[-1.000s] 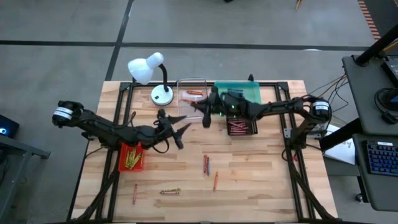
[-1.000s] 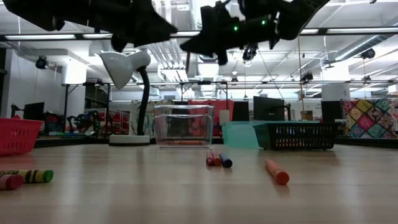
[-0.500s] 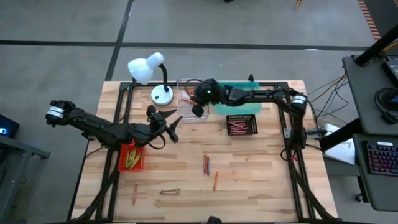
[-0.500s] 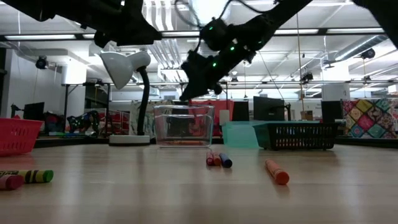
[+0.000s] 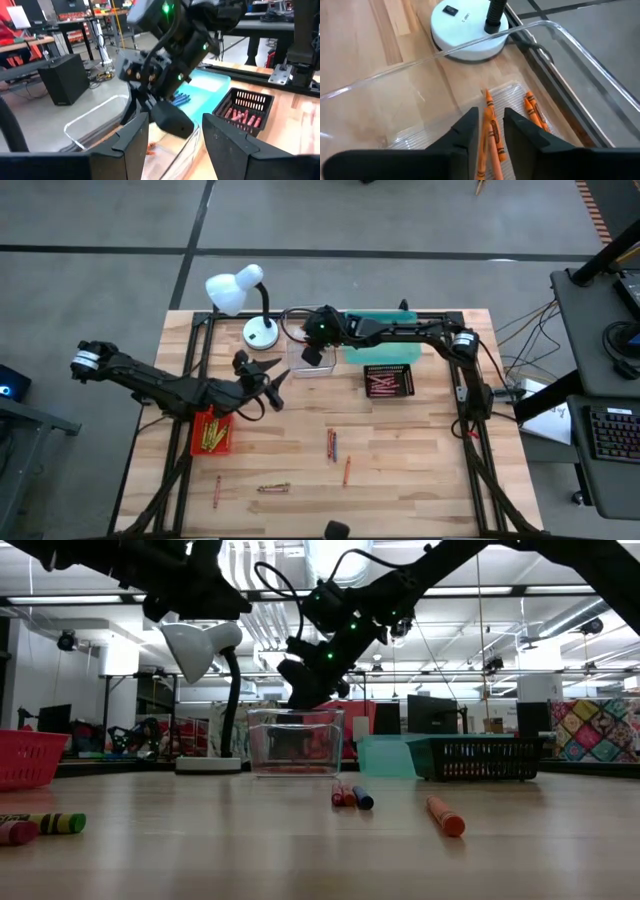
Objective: Sort crayons
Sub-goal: Put the red crayon into the black bin
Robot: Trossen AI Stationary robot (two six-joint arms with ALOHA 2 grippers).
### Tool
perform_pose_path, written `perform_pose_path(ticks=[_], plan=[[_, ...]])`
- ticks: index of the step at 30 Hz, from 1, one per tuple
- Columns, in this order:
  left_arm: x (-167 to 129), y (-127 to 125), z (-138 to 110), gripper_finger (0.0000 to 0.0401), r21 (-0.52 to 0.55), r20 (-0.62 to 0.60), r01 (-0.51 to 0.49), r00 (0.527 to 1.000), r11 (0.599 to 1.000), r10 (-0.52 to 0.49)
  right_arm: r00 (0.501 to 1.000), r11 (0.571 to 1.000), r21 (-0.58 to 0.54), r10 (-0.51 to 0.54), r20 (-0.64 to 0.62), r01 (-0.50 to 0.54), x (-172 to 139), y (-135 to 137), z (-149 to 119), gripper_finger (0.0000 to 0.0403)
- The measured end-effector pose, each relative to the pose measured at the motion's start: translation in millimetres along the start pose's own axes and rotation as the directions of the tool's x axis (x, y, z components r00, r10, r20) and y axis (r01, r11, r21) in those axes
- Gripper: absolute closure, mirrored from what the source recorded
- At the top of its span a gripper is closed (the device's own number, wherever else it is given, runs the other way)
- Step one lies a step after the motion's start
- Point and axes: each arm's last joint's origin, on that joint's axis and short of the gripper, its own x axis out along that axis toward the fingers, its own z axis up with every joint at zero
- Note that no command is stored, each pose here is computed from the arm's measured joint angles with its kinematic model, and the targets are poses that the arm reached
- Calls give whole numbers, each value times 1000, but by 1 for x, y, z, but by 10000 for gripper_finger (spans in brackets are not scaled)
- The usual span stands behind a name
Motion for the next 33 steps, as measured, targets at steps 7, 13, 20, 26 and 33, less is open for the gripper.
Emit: perform_pose_path(ticks=[7, 13, 20, 26, 33], plan=[[-5, -4, -1, 233, -64, -25, 25, 999, 998, -26, 1000, 1000, -4, 1, 28, -1, -13, -1, 9, 317], [-15, -18, 19, 233, -132, -111, 91, 988, 987, -106, 997, 998, -54, 32, 73, -28, -42, 10, 24, 317], [-28, -36, 31, 233, -227, -411, 122, 888, 966, -208, 988, 989, -132, 85, 126, -68, -79, 33, 33, 317], [-54, -62, 30, 233, -286, -703, 10, 677, 958, -218, 982, 977, -194, 119, 145, -90, -103, 45, 28, 317], [-97, -103, 32, 233, -196, -924, -172, 363, 965, -123, 977, 976, -201, 125, 172, -90, -112, 46, 20, 316]])
